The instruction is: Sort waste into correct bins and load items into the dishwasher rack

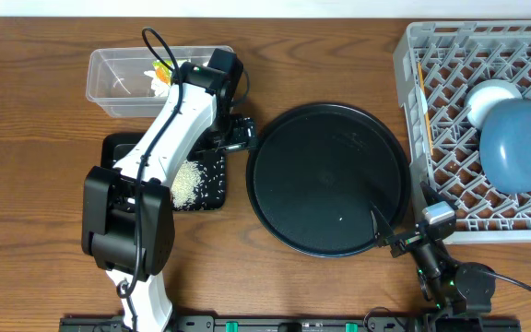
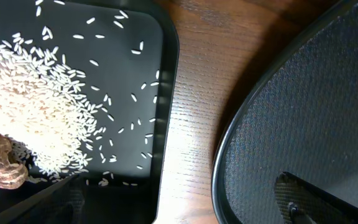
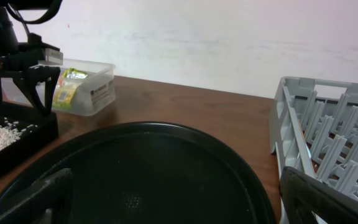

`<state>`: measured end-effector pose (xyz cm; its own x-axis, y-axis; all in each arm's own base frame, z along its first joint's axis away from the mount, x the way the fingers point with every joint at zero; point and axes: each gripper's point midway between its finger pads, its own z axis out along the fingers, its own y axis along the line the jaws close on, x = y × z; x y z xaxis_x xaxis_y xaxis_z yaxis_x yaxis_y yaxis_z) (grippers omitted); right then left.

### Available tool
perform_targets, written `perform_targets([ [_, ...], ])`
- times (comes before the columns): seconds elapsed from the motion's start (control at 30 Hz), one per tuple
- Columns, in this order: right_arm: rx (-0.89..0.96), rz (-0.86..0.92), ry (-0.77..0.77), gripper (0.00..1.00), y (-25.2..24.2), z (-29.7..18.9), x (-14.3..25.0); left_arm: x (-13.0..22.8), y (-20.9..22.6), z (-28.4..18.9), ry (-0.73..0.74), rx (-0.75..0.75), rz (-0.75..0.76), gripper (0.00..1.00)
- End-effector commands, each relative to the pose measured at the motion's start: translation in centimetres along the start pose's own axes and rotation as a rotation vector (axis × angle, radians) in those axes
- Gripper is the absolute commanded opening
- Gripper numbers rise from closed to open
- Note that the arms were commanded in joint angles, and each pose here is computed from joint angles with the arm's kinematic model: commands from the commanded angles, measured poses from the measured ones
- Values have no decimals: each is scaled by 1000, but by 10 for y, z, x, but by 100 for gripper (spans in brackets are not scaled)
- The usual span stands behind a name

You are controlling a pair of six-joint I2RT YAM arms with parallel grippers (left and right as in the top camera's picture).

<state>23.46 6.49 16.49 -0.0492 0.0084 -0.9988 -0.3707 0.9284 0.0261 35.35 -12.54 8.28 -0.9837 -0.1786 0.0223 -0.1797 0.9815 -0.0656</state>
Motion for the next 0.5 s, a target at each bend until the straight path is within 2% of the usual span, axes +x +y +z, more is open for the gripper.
perform_targets([
  [0.0, 3, -18, 0, 99, -1, 0, 0, -1, 5, -5, -21, -24, 13, 98],
  [0.2, 3, -18, 0, 99, -1, 0, 0, 13, 18, -6, 26, -89, 13, 98],
  [0.37, 3, -18, 0, 99, -1, 0, 0, 32, 48, -14, 88, -237, 18, 98],
  [0.47, 3, -18, 0, 99, -1, 0, 0, 30, 50, -26, 40, -237, 18, 98],
])
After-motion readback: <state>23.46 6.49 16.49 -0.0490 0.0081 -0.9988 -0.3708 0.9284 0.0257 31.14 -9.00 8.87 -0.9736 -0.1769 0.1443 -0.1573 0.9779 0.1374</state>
